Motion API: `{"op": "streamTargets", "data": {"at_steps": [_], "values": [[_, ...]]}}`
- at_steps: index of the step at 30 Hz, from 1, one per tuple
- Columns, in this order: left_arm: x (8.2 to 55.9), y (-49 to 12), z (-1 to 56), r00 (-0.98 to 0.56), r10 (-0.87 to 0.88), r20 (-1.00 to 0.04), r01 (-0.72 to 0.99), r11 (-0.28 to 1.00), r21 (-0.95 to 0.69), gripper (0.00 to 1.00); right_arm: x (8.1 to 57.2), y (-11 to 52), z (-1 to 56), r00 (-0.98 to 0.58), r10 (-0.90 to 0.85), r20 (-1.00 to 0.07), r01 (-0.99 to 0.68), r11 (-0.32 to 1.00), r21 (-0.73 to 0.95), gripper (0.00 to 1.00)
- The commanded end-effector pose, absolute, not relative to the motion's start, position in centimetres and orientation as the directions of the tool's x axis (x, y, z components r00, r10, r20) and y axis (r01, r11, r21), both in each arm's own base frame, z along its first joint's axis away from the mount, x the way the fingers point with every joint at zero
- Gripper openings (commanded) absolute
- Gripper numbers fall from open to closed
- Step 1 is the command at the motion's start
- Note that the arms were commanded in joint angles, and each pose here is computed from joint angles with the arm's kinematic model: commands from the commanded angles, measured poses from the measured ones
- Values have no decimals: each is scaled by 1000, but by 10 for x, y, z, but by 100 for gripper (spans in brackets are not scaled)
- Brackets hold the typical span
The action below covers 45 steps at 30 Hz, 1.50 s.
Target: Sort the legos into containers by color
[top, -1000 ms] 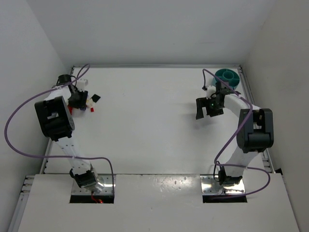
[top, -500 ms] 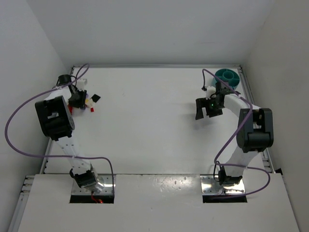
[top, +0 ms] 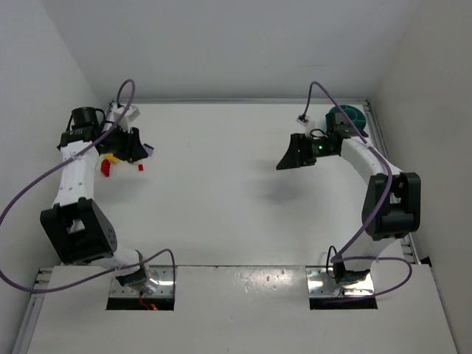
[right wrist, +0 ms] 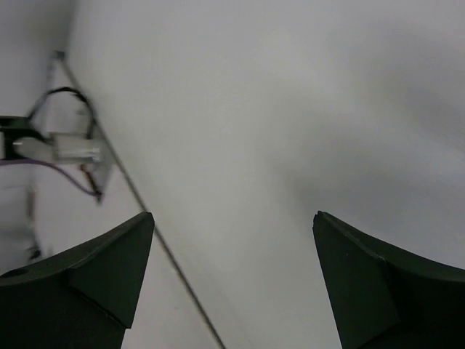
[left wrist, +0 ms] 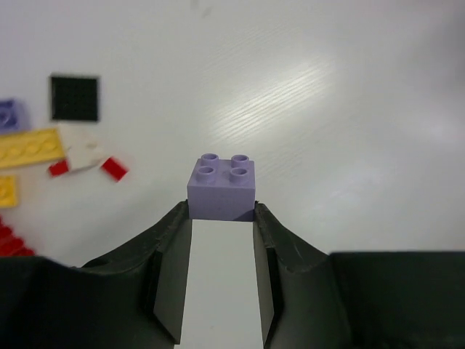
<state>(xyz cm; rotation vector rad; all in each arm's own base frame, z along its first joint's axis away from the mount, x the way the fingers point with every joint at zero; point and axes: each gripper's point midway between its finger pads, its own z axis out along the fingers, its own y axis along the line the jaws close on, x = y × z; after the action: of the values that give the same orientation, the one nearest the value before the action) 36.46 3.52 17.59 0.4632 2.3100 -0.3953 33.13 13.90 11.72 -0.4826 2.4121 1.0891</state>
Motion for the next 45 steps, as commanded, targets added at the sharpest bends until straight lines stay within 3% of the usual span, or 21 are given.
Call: {"op": "streamTargets", "data": {"at_steps": [1,3,4,5,11,12,13,14,15,17,26,31,37,41,44,45], "values": [[326,-38,203,-625,157,-765,607,713,-349,10,332,191,174,-858,-63,-509,-501,314,806,91],[314,-65,217,-593,135,-794,670,630,-394,10,330,219,188,-930,-73,-360,-367,165,915,91],[307,-81,225,-563,141,-814,706,594,-385,11,339,230,193,-917,-80,-391,-399,122,909,90],[303,-92,232,-541,134,-830,732,562,-386,11,342,240,205,-950,-83,-301,-309,99,946,88],[288,-138,268,-377,113,-919,816,510,-272,11,331,318,239,-915,-195,-353,-355,-29,935,88],[286,-142,271,-361,111,-926,821,509,-259,11,318,332,246,-942,-228,-248,-248,-31,968,88],[281,-151,275,-356,109,-928,830,493,-261,11,316,339,252,-916,-206,-343,-332,-91,939,88],[279,-155,281,-317,110,-942,841,491,-226,10,314,344,255,-930,-190,-316,-301,-103,948,88],[280,-156,284,-296,119,-948,839,507,-199,10,313,348,253,-958,-198,-209,-194,-91,977,92],[273,-165,288,-261,135,-956,852,498,-162,9,311,355,248,-961,-217,-173,-161,-75,984,96],[270,-177,281,-216,190,-958,846,527,-86,7,288,383,259,-940,-293,-174,-154,-91,984,99],[271,-180,280,-200,189,-962,842,535,-70,7,281,389,262,-943,-295,-155,-131,-101,986,83],[270,-183,284,-200,166,-966,838,540,-80,6,267,397,263,-935,-317,-158,-127,-117,985,71],[268,-182,283,-200,166,-966,838,540,-80,6,268,397,259,-941,-309,-134,-104,-111,988,47],[266,-182,281,-200,166,-966,838,540,-80,6,270,399,258,-947,-301,-113,-86,-100,991,14],[265,-181,284,-191,164,-968,838,540,-74,6,271,399,254,-948,-301,-104,-79,-95,992,11]]}}
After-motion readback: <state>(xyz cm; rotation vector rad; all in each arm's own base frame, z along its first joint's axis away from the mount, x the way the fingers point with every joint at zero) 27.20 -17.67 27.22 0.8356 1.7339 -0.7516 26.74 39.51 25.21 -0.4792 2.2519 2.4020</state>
